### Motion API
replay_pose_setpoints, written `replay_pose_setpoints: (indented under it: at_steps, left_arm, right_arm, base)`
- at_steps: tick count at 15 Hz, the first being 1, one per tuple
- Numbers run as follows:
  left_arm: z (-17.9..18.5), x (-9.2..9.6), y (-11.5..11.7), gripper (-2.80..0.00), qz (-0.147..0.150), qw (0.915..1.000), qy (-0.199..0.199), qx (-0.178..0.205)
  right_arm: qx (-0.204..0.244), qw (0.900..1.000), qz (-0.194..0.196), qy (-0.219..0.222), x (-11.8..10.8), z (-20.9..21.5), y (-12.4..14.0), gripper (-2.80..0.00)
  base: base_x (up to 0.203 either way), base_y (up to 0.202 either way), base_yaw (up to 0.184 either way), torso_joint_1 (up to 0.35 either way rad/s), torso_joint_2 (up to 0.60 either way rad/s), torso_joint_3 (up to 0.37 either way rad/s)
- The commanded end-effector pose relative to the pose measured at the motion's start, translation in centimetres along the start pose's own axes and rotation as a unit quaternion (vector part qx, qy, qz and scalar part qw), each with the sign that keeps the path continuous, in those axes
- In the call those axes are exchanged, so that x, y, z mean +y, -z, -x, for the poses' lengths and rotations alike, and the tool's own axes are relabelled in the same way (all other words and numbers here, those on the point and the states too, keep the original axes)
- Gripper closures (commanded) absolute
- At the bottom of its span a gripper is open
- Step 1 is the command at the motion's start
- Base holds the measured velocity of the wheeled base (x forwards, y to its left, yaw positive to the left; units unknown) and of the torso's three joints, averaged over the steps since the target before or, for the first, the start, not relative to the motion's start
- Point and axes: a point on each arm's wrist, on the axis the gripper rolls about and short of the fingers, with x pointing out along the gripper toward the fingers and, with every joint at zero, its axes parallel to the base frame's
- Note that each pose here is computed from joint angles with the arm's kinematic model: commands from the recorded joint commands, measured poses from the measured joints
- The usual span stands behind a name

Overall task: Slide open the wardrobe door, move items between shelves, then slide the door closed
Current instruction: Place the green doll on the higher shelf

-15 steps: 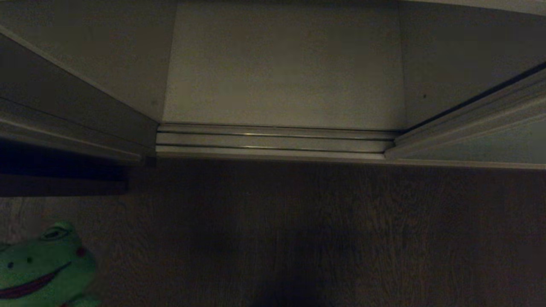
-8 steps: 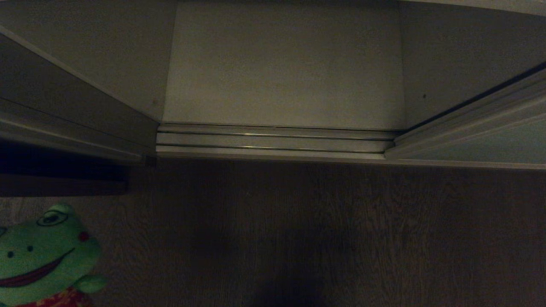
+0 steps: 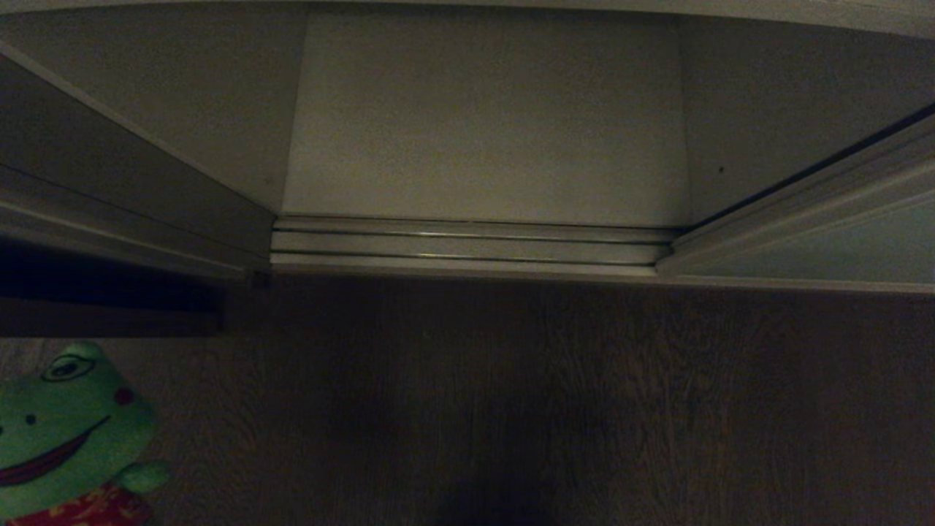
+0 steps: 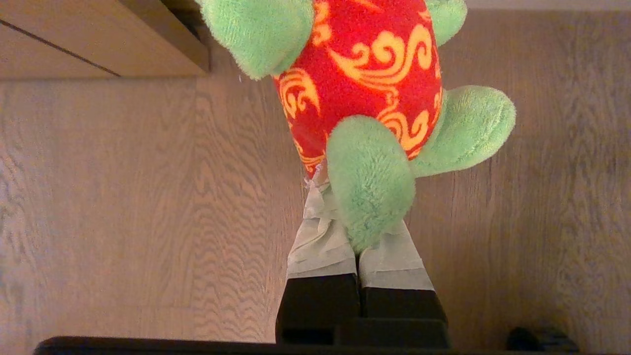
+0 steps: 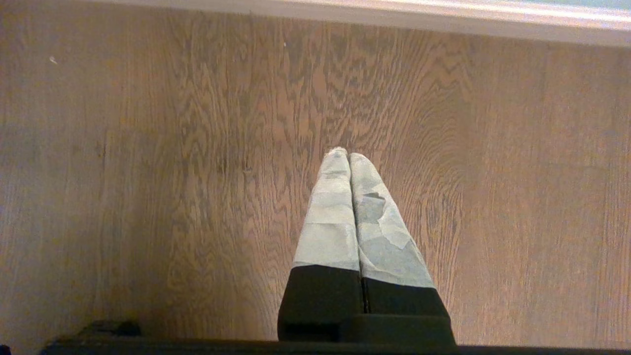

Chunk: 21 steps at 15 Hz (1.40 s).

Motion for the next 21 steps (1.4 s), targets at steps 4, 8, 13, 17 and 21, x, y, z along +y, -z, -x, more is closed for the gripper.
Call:
replay_pose_setpoints:
  at_steps: [4, 8, 13, 17, 21]
  left_arm:
    - [-0.06, 0.0, 0.08, 0.0, -0.016, 0.9999, 0.001, 0.007]
    - [-0.06, 0.0, 0.05, 0.0, -0.011, 0.9999, 0.001, 0.005]
    - [-0.06, 0.0, 0.06, 0.0, -0.013, 0.9999, 0.001, 0.006]
    - [-0.05, -0.01, 0.07, 0.0, -0.013, 0.9999, 0.002, 0.006]
    - [-0.06, 0.0, 0.05, 0.0, -0.013, 0.9999, 0.002, 0.005]
  right_arm:
    - [-0.002, 1.0, 0.0, 0.0, 0.0, 0.03, -0.02, 0.0]
    - [-0.002, 1.0, 0.0, 0.0, 0.0, 0.03, -0.02, 0.0]
    - [-0.002, 1.0, 0.0, 0.0, 0.0, 0.03, -0.02, 0.0]
    - [-0.002, 1.0, 0.0, 0.0, 0.0, 0.03, -0.02, 0.0]
    - [-0.002, 1.0, 0.0, 0.0, 0.0, 0.02, 0.02, 0.0]
  base:
    - [0.0, 0.0, 0.0, 0.003, 0.0, 0.185]
    - [0.0, 0.0, 0.0, 0.003, 0.0, 0.201]
    - [0.0, 0.0, 0.0, 0.002, 0.0, 0.201]
    - [0.0, 0.0, 0.0, -0.001, 0.0, 0.201]
    - [0.0, 0.0, 0.0, 0.007, 0.0, 0.201]
